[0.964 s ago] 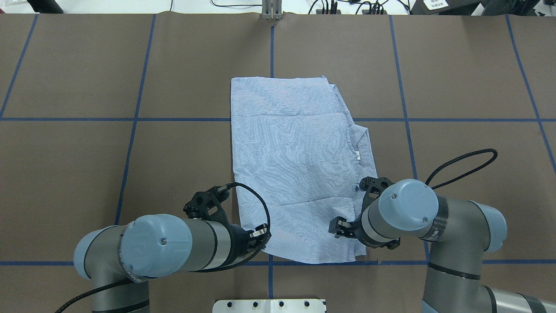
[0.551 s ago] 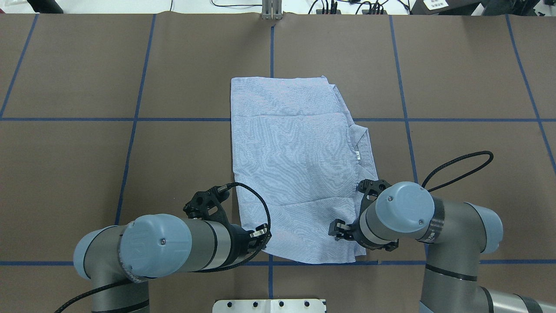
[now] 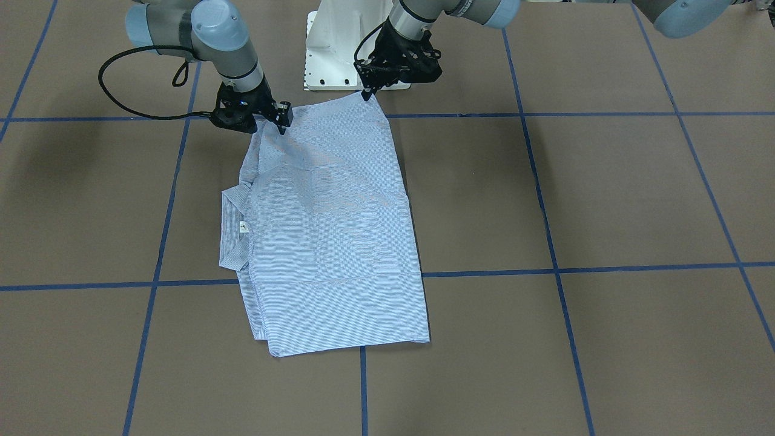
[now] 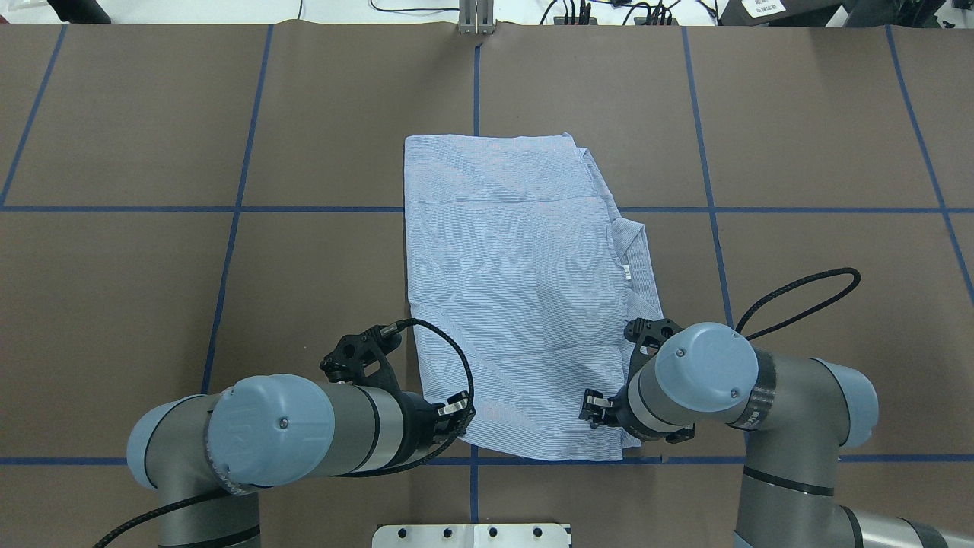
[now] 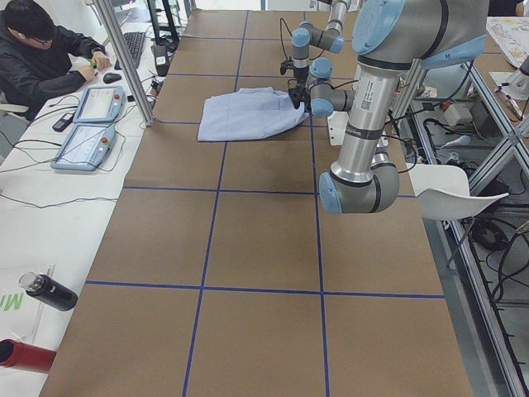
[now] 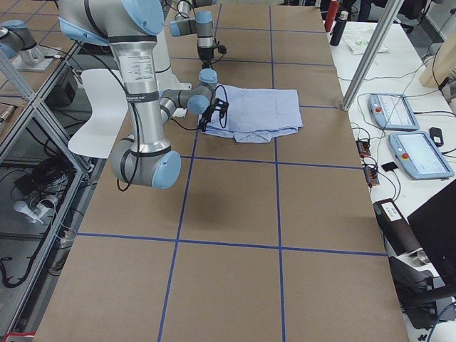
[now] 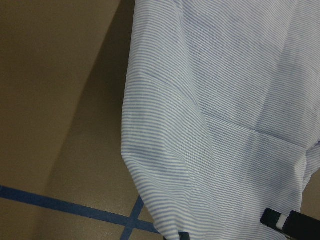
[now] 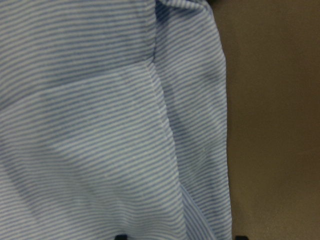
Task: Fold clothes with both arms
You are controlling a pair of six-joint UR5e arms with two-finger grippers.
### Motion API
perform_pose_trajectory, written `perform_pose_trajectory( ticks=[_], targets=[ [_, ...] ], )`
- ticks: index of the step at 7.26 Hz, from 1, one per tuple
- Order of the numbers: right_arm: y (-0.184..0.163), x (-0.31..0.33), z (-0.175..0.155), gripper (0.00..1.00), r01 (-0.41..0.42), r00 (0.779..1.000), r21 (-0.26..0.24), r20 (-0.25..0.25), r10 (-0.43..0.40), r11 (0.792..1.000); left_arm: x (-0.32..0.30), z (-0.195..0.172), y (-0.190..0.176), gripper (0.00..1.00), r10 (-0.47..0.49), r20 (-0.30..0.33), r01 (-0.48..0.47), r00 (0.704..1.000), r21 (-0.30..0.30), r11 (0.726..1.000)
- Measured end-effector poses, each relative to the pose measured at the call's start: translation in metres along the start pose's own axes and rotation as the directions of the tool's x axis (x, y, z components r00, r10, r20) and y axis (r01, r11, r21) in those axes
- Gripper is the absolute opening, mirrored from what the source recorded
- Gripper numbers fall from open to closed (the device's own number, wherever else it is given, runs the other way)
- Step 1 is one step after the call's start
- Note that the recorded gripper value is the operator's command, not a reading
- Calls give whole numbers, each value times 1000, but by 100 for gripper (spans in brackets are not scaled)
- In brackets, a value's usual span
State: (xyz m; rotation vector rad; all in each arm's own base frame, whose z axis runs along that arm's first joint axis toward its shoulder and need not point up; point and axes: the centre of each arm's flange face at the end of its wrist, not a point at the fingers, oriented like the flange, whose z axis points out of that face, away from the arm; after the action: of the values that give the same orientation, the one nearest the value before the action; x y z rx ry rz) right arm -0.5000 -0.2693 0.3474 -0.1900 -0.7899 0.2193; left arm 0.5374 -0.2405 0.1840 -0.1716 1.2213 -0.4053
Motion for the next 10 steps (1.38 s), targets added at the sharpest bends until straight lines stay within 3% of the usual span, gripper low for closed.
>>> perform_pose_trajectory(
  ticks=[1, 3, 6, 10],
  targets=[
    [0, 0, 0, 43, 0, 1000, 0, 0, 0, 1000, 0, 0, 0, 0, 0, -1, 0, 1000, 0, 1000],
    [1, -1, -1, 31, 1, 1000, -1, 3, -1, 1000, 0, -1, 0, 0, 1, -1, -1, 1000, 0, 1000],
    [0, -1, -3, 0, 0, 1000, 2, 6, 0, 1000, 0, -1, 0, 0, 1, -2, -1, 1000, 0, 1000],
    [-2, -3, -6, 0, -4, 1000, 5, 13, 4, 1000, 1, -1, 0, 0, 0, -2, 0, 1000, 1, 1000]
  ],
)
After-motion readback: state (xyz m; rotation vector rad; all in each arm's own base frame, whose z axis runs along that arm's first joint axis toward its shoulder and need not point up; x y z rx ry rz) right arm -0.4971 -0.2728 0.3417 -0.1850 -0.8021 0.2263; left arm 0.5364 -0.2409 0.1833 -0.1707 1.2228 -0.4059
